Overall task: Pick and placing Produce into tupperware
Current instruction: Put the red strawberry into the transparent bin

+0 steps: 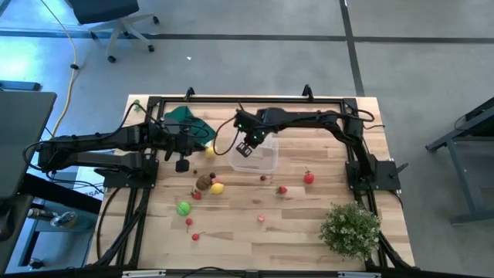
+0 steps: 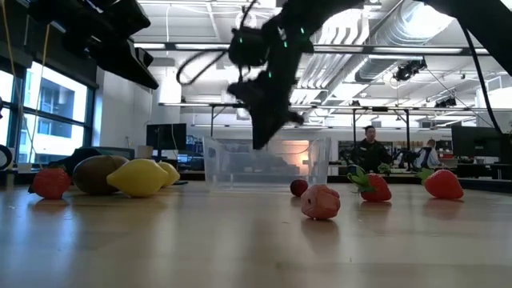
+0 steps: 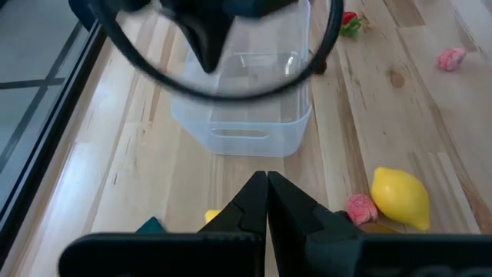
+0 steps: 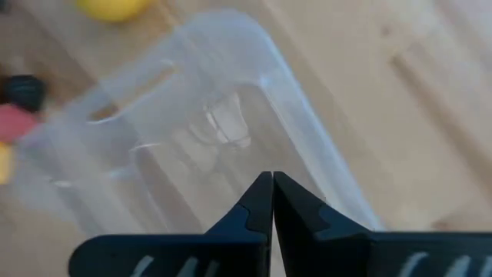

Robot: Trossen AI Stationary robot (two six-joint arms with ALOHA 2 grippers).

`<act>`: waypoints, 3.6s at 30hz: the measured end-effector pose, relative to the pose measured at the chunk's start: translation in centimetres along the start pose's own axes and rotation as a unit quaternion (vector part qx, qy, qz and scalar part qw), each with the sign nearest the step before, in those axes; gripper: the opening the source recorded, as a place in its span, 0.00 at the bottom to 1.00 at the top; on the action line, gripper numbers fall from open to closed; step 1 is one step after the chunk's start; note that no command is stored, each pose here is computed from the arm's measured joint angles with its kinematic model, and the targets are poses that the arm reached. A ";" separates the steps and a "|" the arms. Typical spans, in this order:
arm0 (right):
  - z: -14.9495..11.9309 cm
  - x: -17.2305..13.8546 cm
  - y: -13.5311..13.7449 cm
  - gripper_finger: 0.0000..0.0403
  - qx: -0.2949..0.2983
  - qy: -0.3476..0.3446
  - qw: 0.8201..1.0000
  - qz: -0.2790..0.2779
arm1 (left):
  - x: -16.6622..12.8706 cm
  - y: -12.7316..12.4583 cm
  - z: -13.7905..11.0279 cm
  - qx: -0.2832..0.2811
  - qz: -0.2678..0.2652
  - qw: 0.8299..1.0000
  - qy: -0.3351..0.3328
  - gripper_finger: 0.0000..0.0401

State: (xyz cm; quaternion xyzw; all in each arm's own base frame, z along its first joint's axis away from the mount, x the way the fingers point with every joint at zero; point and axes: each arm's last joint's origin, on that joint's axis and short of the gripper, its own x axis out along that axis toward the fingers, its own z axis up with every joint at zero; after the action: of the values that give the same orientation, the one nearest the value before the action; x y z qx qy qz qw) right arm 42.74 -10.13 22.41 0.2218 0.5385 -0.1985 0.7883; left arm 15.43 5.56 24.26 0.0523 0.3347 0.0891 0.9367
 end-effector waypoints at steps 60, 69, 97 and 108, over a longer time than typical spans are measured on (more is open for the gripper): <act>-23.0 -15.7 -2.3 0.01 0.081 -0.057 0.980 0.173 | -4.1 -0.6 -2.0 0.045 0.034 0.998 0.013 0.01; -23.0 -15.9 -2.6 0.01 0.071 -0.073 0.985 0.140 | -4.0 -0.6 -1.8 0.046 0.034 0.998 0.012 0.01; -23.0 -15.9 -2.7 0.15 0.089 -0.085 0.985 0.124 | -4.3 1.4 -2.4 -0.020 0.010 1.000 0.011 0.17; -23.1 -15.9 -2.7 0.15 0.093 -0.081 0.985 0.121 | -4.3 1.2 -2.3 -0.008 -0.010 1.000 0.001 0.26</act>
State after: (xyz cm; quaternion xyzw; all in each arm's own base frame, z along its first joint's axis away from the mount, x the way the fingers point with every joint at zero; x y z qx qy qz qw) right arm 18.25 1.78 29.51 0.3406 0.4216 -0.1678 0.8235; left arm 10.51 6.00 25.34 0.0417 0.3356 0.0824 0.9375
